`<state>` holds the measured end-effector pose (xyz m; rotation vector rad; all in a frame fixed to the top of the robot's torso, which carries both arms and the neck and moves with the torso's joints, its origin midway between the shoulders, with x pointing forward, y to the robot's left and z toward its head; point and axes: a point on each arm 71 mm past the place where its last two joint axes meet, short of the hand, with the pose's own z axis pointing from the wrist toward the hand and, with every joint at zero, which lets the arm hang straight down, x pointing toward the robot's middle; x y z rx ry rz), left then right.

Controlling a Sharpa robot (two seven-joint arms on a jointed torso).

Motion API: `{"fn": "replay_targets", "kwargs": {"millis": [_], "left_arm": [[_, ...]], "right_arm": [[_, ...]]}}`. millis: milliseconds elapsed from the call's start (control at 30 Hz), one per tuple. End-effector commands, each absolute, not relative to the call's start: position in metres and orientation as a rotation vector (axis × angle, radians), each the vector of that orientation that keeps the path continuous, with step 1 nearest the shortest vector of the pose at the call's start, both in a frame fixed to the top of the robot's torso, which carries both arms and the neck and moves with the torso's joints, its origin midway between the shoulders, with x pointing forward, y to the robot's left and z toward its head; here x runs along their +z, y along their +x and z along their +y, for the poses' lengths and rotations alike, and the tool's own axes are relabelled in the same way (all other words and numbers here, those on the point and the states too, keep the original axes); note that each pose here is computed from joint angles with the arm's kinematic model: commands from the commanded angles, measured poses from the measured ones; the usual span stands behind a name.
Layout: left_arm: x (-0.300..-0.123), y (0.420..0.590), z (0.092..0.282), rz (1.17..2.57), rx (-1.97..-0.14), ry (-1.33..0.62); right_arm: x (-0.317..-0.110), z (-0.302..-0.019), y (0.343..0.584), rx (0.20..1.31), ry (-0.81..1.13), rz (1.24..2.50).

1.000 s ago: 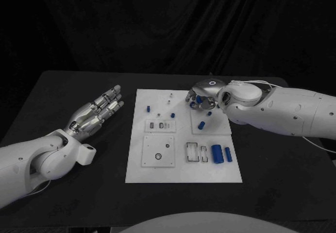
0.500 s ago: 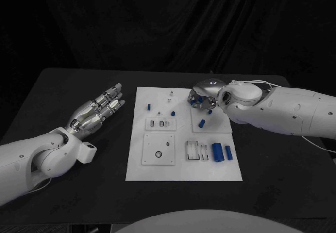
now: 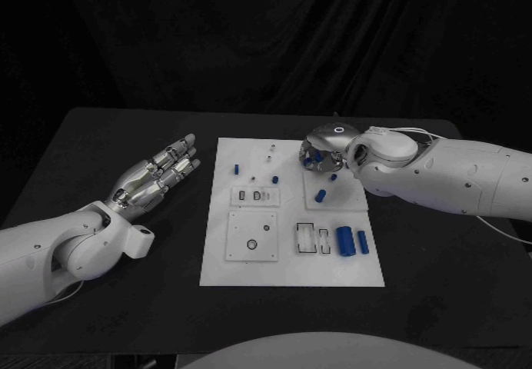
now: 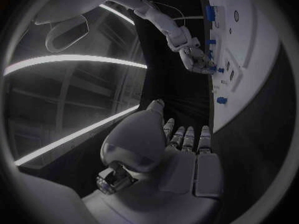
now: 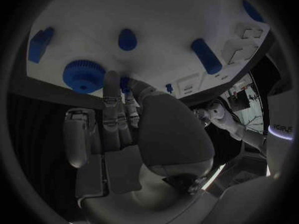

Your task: Assemble the parts on the task board

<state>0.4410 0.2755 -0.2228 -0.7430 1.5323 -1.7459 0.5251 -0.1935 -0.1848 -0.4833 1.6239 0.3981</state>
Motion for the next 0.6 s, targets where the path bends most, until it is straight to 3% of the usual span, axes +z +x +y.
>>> {"fn": "replay_targets", "kwargs": {"millis": [33,267,600], "left_arm": [[-0.203,0.437,0.276,1.260,-1.922,-0.600],[-0.204,0.438,0.274,1.267,-1.924,-0.601],[-0.205,0.438,0.270,1.271,-1.928,-0.601]], "right_arm": [[-0.172,-0.186,0.527,0.450,-0.474,1.532],[-0.154,-0.166,0.537,0.471,-0.499,1.477],[-0.151,-0.148,0.553,0.442,-0.519,1.495]]}}
